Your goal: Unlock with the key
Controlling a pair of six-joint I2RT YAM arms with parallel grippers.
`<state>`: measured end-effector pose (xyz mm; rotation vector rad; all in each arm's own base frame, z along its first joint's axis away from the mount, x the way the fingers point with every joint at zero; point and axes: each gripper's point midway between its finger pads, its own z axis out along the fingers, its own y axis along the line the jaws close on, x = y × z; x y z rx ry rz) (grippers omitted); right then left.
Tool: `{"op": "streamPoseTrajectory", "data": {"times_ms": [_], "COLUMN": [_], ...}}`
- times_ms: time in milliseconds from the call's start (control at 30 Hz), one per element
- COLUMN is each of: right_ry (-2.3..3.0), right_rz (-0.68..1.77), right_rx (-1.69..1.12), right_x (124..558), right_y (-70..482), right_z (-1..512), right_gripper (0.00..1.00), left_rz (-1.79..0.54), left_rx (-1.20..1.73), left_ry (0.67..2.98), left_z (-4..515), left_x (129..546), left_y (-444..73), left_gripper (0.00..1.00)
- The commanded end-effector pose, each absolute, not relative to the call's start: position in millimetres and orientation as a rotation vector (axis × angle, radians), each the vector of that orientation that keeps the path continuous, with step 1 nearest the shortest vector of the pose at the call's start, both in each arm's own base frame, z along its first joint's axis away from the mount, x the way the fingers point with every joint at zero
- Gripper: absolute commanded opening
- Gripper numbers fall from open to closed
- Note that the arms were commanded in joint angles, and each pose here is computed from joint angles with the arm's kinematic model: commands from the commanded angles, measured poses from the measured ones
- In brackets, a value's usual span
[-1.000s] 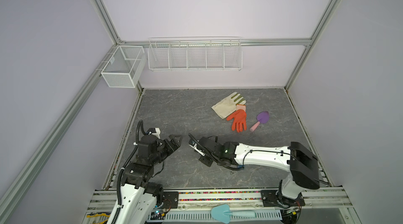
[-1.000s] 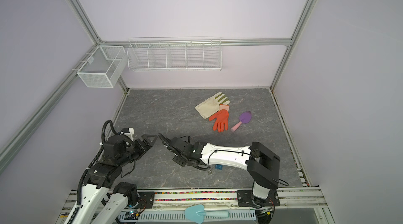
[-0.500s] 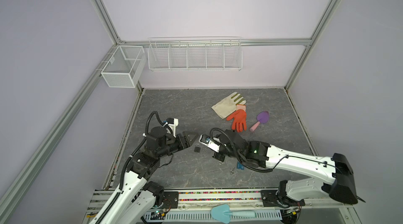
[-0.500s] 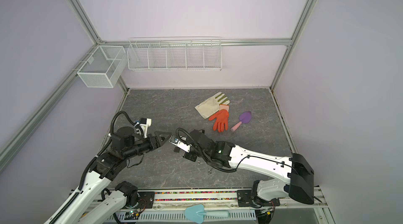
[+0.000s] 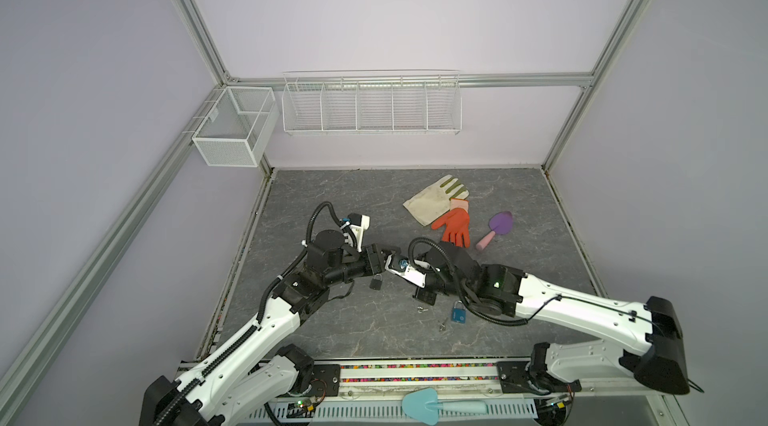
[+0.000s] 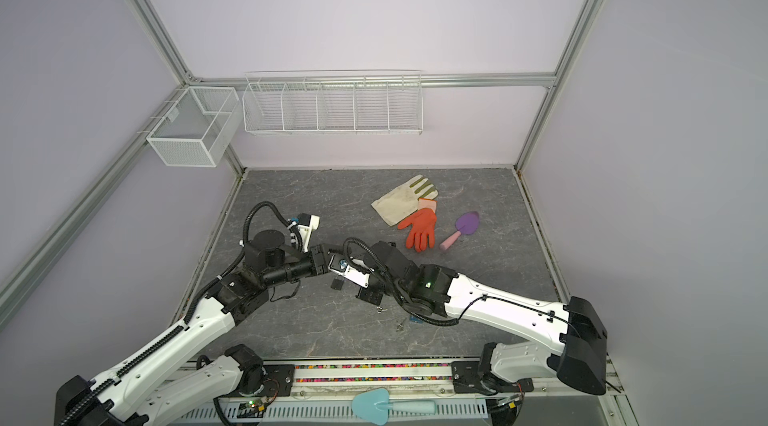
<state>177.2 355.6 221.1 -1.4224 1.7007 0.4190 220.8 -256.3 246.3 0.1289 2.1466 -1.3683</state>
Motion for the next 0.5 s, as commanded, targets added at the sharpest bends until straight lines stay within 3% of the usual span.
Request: {"op": "streamPoseTrajectory", "data": {"times_ms": [0, 233, 467], "right_ry": [1.677, 1.682, 1.687], "right_rz": [0.406, 0.403, 0.402], "right_rx": [-1.444, -1.442, -1.447], "right_x": [177, 179, 180], "right_y": [351, 351, 353], "right_z": [223, 225, 228], "right_gripper": [0.06, 0.07, 0.06], "left_rz": [-1.405, -1.407, -1.401], "left_rx": [0.167, 0.183, 0.214], "left_ry": [2.094, 2.112, 2.135], "left_z": [263, 257, 254], "left_x": [221, 215, 210], "left_y": [-262, -261, -263], "left_gripper": [0.38, 0.26, 0.21]}}
